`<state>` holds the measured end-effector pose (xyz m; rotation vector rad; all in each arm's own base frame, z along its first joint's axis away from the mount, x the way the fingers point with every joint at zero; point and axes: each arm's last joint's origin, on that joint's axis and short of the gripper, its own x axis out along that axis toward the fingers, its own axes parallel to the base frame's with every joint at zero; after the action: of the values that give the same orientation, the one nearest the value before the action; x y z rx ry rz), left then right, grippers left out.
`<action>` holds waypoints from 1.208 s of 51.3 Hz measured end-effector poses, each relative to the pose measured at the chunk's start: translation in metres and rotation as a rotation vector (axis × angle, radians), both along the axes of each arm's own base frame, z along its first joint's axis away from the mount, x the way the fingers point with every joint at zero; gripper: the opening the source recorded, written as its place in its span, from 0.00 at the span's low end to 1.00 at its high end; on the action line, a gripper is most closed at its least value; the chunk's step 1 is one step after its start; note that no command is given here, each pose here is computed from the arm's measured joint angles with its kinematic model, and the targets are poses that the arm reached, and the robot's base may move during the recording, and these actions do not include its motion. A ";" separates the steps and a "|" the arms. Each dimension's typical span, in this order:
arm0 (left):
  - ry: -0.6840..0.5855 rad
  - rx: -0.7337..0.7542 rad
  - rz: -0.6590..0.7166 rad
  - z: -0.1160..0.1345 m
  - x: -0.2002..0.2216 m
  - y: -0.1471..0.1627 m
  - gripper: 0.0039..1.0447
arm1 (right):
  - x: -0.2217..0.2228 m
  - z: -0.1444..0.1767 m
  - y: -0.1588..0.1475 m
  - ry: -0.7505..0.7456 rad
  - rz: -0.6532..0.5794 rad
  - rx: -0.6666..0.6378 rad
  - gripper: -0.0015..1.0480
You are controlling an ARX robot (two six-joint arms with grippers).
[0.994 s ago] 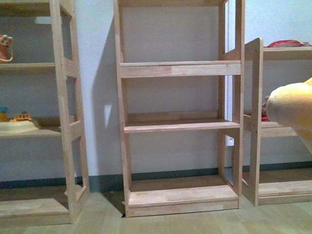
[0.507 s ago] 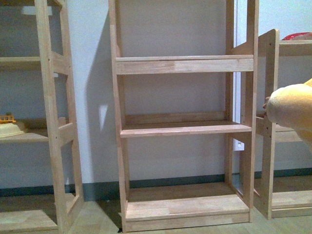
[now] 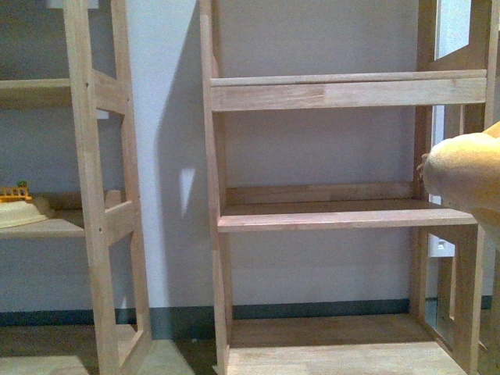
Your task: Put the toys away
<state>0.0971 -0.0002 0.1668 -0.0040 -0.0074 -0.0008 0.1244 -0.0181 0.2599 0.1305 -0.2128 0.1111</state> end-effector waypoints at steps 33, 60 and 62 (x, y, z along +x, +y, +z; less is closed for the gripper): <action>0.000 0.000 0.001 0.000 0.000 0.000 0.95 | 0.000 0.000 0.000 0.002 -0.002 0.001 0.16; 0.000 0.000 0.000 0.000 0.000 0.000 0.95 | 0.000 0.000 0.000 0.002 -0.004 0.002 0.16; 0.000 0.000 0.000 0.000 0.000 0.000 0.95 | 0.000 0.000 0.000 0.002 -0.004 0.002 0.16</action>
<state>0.0971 -0.0001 0.1668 -0.0044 -0.0074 -0.0008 0.1247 -0.0182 0.2597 0.1319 -0.2115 0.1065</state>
